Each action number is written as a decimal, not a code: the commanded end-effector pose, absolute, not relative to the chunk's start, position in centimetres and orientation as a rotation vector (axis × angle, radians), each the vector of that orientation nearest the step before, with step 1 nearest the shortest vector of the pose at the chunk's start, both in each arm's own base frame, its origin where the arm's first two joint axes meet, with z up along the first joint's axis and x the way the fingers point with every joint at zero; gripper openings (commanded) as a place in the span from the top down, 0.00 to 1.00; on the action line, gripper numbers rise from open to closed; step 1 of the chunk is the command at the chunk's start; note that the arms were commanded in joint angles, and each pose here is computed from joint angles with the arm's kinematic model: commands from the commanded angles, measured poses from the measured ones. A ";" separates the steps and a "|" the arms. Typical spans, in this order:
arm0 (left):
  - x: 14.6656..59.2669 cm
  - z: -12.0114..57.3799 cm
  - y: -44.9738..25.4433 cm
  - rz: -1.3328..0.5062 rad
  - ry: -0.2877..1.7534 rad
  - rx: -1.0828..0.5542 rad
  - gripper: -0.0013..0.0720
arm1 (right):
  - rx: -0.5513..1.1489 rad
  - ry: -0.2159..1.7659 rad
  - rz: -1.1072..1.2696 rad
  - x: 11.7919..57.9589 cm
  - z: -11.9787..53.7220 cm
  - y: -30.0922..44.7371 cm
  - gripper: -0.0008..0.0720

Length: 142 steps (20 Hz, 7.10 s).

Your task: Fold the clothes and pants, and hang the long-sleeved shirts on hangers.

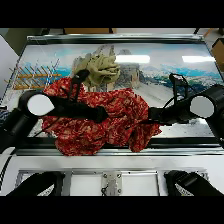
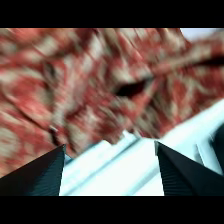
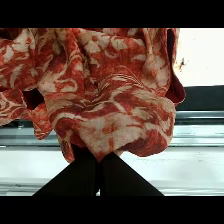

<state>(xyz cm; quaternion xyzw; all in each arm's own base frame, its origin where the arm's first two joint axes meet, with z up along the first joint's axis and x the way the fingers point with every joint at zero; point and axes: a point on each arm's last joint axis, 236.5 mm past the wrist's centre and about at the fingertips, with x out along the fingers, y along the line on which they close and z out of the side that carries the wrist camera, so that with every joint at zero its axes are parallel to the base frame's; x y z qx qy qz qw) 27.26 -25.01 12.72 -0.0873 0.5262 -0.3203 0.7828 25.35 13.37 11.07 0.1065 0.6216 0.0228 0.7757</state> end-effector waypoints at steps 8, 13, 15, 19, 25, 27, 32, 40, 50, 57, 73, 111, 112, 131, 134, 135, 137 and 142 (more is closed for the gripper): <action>40.2 9.1 -1.7 -0.124 1.018 -0.107 0.00 | 0.230 1.347 0.050 25.3 11.0 13.4 0.97; 47.4 6.5 7.0 0.085 1.010 0.085 0.00 | 0.230 1.347 0.050 25.3 11.0 13.4 0.97; 49.4 4.7 8.8 0.139 1.040 0.111 0.00 | 0.230 1.347 0.050 25.3 11.0 13.4 0.97; 50.2 2.0 13.5 0.275 1.081 0.010 0.00 | 0.230 1.347 0.050 25.3 11.0 13.4 0.97; 49.8 0.2 21.4 0.412 1.078 0.100 0.00 | 0.230 1.347 0.050 25.3 11.0 13.4 0.97; 50.1 -1.1 22.6 0.424 1.083 0.138 0.00 | 0.231 1.347 0.050 25.3 11.0 13.4 0.97; 50.4 -5.0 25.3 0.441 1.145 0.316 0.06 | 0.230 1.347 0.050 25.3 11.0 13.4 0.97; 51.8 -9.5 26.9 0.408 1.140 0.379 0.06 | 0.231 1.347 0.050 25.3 11.0 13.4 0.97; 52.9 -10.8 27.4 0.433 1.172 0.302 0.28 | 0.230 1.347 0.050 25.3 11.0 13.4 0.97; 52.2 -9.4 27.4 0.450 1.188 0.299 0.97 | 0.230 1.347 0.050 25.3 11.0 13.4 0.97; 52.4 8.7 17.7 0.353 0.995 0.386 0.97 | 0.230 1.347 0.050 25.3 11.0 13.4 0.97; 23.5 4.2 -10.3 -1.284 0.810 0.334 0.97 | 0.282 1.273 0.017 27.4 14.1 10.3 0.97; 23.1 4.0 -10.7 -1.284 0.807 0.350 0.97 | 0.282 1.258 0.018 27.7 14.6 9.9 0.97; 21.6 2.3 -15.0 -1.408 0.793 0.435 0.97 | 0.252 1.292 0.013 26.7 15.1 9.0 0.97; 21.1 2.3 -15.7 -1.441 0.779 0.463 0.97 | 0.258 1.269 0.017 27.2 15.3 9.1 0.97; 21.1 2.3 -15.8 -1.444 0.779 0.465 0.97 | 0.260 1.261 0.020 27.4 15.4 9.1 0.97; 21.1 2.4 -15.8 -1.443 0.779 0.463 0.97 | 0.255 1.258 0.010 27.5 15.4 8.9 0.97; 21.0 2.4 -15.8 -1.448 0.780 0.461 0.97 | 0.233 1.249 -0.027 27.8 15.2 8.0 0.97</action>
